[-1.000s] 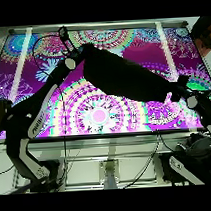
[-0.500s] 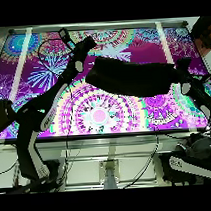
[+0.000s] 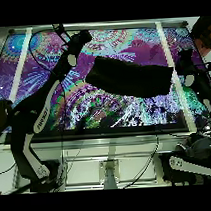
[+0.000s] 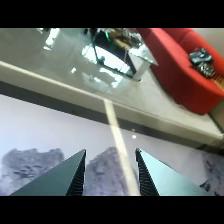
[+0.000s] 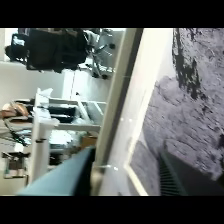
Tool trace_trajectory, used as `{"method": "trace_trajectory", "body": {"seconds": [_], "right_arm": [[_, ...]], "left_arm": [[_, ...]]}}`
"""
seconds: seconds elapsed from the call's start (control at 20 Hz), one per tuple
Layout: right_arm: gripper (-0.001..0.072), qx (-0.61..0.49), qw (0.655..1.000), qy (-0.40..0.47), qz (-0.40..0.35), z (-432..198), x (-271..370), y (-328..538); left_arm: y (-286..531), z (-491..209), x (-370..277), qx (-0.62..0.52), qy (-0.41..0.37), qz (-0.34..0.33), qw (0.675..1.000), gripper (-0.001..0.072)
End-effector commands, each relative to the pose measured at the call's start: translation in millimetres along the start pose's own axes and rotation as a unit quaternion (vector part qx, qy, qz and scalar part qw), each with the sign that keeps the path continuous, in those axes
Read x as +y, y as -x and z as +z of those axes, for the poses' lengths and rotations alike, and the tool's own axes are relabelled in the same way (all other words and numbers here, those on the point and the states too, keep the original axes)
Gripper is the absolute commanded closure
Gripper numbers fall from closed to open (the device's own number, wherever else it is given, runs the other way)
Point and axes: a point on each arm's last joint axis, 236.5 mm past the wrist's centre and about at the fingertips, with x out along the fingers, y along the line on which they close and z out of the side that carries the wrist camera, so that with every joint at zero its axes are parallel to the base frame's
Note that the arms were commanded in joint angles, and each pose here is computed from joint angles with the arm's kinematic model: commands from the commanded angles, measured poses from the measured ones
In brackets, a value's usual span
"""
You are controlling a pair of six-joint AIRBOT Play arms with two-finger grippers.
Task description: Fold the clothes and pants, and hang the long-sleeved shirts on hangers.
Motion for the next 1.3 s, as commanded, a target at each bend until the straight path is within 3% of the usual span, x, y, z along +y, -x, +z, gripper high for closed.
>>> {"method": "trace_trajectory", "body": {"seconds": [0.0, 0.05, 0.1, 0.35, 0.5, 0.65, 0.95, 1.05, 1.25], "right_arm": [[0.0564, 0.034, 0.996, 0.059, -0.059, -10.3, -19.6, 6.3], [0.0696, 0.039, 0.994, 0.076, -0.064, -11.1, -19.5, 10.2], [0.0694, 0.04, 0.993, 0.097, -0.061, -9.9, -14.8, 14.4], [0.0696, 0.071, 0.962, 0.259, -0.056, -7.9, 15.5, 46.1], [0.0697, 0.236, 0.904, 0.355, -0.031, -69.8, 21.4, 73.8], [0.0696, 0.394, 0.87, 0.288, 0.074, -149.4, 44.7, 104.2], [0.0697, 0.533, 0.812, 0.232, 0.064, -260.5, -0.8, 102.5], [0.0696, 0.516, 0.823, 0.235, 0.042, -285.1, -22.4, 78.0], [0.0696, 0.411, 0.893, 0.182, -0.002, -280.7, -43.1, 11.0]], "left_arm": [[16.4, 16.1, -2.7, 0.041, -0.063, 0.0, 0.997, 0.0445], [22.4, 26.5, -2.8, 0.044, -0.063, 0.001, 0.997, 0.0675], [28.9, 38.0, -3.6, 0.045, -0.063, 0.001, 0.997, 0.0702], [73.6, 73.8, -14.3, 0.096, -0.068, 0.001, 0.993, 0.0702], [104.7, 67.2, -26.8, 0.161, -0.141, -0.016, 0.977, 0.0702], [130.1, 49.5, -33.4, 0.225, -0.179, -0.032, 0.957, 0.0702], [142.6, 47.2, -37.4, 0.245, -0.182, -0.036, 0.952, 0.0702], [142.8, 47.1, -38.5, 0.245, -0.18, -0.038, 0.952, 0.0702], [142.9, 46.9, -39.1, 0.246, -0.178, -0.039, 0.952, 0.0702]]}}
